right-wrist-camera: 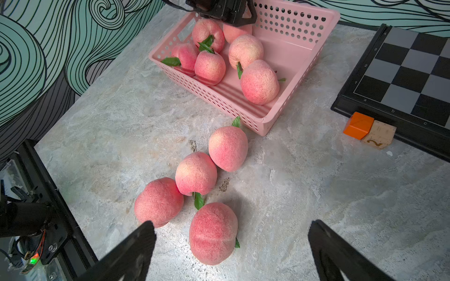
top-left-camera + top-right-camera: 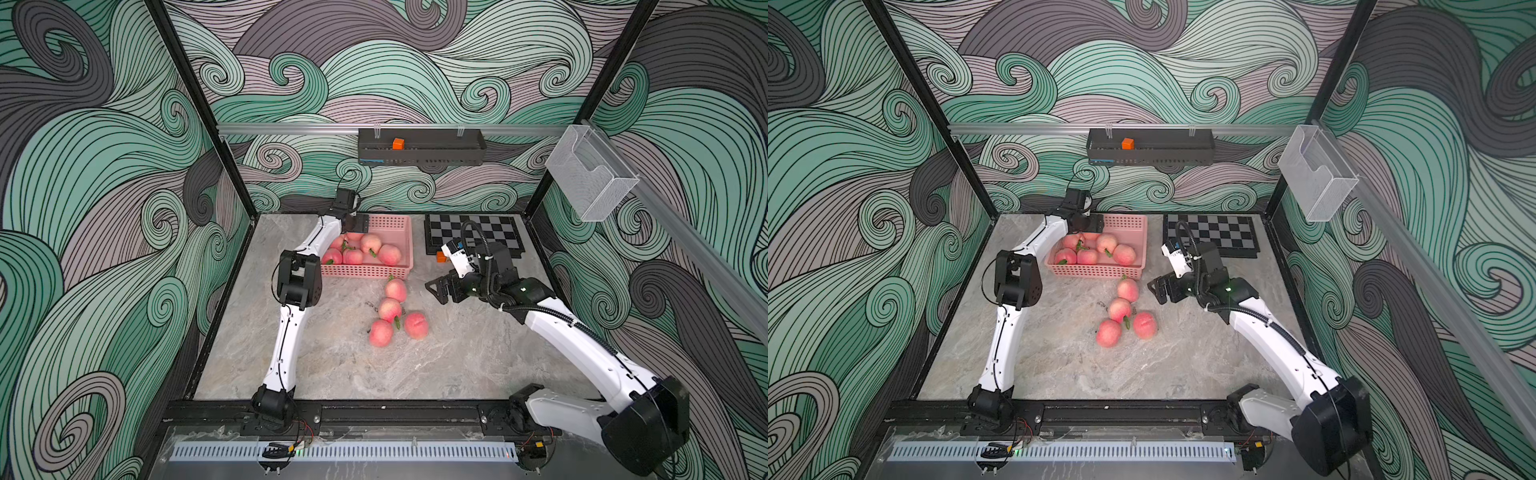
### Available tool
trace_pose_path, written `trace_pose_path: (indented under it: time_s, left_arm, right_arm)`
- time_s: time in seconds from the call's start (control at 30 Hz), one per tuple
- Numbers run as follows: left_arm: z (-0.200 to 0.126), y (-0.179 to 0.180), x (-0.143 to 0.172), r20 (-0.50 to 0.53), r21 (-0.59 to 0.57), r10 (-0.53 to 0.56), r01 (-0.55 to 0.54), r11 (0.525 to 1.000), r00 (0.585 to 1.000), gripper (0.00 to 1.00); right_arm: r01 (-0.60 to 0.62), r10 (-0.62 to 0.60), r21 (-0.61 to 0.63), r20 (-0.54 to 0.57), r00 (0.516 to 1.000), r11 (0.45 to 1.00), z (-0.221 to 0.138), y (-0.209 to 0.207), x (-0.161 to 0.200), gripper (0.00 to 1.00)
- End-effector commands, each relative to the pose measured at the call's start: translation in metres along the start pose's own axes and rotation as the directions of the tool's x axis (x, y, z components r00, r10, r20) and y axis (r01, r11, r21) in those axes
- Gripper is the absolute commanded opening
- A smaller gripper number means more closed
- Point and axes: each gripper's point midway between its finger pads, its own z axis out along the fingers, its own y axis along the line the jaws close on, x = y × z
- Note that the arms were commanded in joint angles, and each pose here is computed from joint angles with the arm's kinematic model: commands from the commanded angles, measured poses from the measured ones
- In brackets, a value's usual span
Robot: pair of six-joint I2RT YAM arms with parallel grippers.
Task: Put the peaches into the basket
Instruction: Place the peach in the basket.
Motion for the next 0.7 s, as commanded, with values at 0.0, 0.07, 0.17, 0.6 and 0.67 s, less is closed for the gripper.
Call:
trace_pose_path:
  time_s: [0.0,0.07,0.17,0.6,0.67]
  left_arm:
    - [-0.045,-0.008,-0.039,0.081,0.035,0.006,-0.008,0.999,0.997,0.9]
    - [-0.061,-0.012,-0.045,0.094,0.051,0.018,-0.023,0.998,0.995,0.91]
    - [-0.088,-0.015,-0.052,0.122,0.065,0.02,-0.028,0.998,0.992,0.91]
    - [-0.223,-0.02,-0.002,0.121,0.015,-0.008,0.006,1.0,0.993,0.91]
    - [-0.245,-0.026,0.015,0.127,0.025,0.0,-0.003,1.0,0.992,0.91]
  right_arm:
    - [0.0,0.0,-0.002,0.01,1.0,1.0,-0.008,0.002,-0.002,0.99]
    - [-0.005,0.005,-0.003,0.008,1.0,1.0,-0.01,0.002,0.001,0.99]
    - [-0.016,0.016,0.021,0.006,1.0,1.0,-0.014,0.0,0.01,0.99]
    - [0.005,-0.005,0.015,-0.027,1.0,1.0,-0.029,0.032,0.06,0.99]
    - [0.023,-0.023,0.018,-0.022,0.999,1.0,-0.031,0.037,0.062,0.99]
